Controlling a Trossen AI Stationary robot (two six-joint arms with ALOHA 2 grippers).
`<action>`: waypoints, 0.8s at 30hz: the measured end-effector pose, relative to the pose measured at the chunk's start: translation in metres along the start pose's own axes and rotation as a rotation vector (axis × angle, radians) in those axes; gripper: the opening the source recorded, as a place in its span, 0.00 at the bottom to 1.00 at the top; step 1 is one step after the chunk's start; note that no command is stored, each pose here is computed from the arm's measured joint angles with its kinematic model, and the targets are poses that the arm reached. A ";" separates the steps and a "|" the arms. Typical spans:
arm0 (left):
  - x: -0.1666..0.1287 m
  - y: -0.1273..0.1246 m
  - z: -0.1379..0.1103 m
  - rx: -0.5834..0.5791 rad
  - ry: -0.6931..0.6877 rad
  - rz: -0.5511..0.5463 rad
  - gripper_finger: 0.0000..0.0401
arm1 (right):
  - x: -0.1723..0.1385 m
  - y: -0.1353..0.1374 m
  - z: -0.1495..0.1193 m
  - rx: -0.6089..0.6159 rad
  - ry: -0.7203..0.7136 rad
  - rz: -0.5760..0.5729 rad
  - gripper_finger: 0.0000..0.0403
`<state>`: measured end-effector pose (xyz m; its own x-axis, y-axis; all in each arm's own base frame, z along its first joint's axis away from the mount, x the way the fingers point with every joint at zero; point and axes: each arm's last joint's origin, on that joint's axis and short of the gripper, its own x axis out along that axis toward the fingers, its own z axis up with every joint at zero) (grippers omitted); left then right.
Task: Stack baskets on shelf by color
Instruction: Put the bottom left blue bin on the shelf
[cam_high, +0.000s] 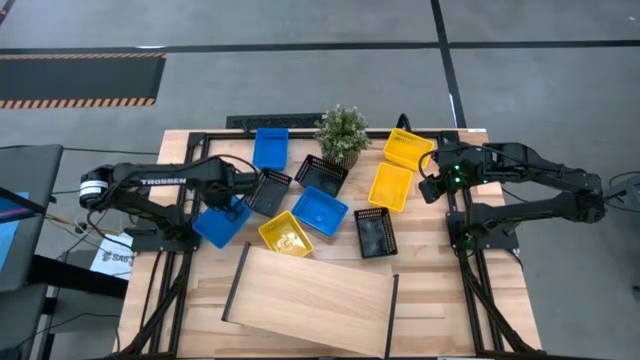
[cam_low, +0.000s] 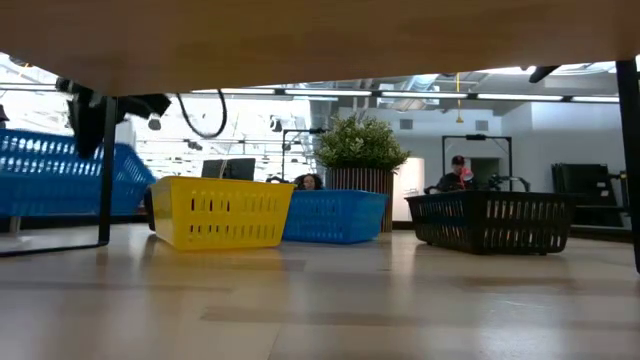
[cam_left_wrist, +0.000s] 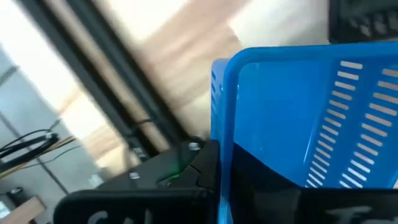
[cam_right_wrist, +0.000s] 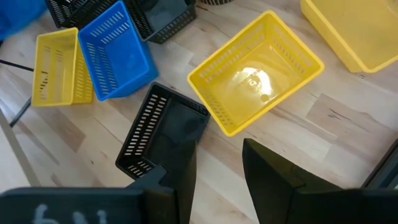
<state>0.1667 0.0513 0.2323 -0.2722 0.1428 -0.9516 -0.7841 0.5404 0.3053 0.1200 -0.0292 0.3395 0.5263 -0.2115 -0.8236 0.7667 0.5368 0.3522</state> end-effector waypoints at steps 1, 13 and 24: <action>-0.006 0.003 0.001 -0.013 -0.011 0.017 0.00 | 0.000 0.000 0.000 -0.002 -0.001 0.001 0.38; -0.110 0.038 0.018 -0.194 -0.279 -0.158 0.00 | 0.000 0.000 0.000 -0.002 -0.005 0.003 0.37; -0.231 0.041 -0.005 -0.280 -0.585 -0.917 0.00 | 0.000 0.000 0.000 0.005 -0.006 0.004 0.36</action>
<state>0.1949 0.0364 0.4650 0.7182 0.1937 -0.6683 -0.6712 0.4461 -0.5921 0.1205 -0.0293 0.3398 0.5311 -0.2143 -0.8198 0.7668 0.5332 0.3574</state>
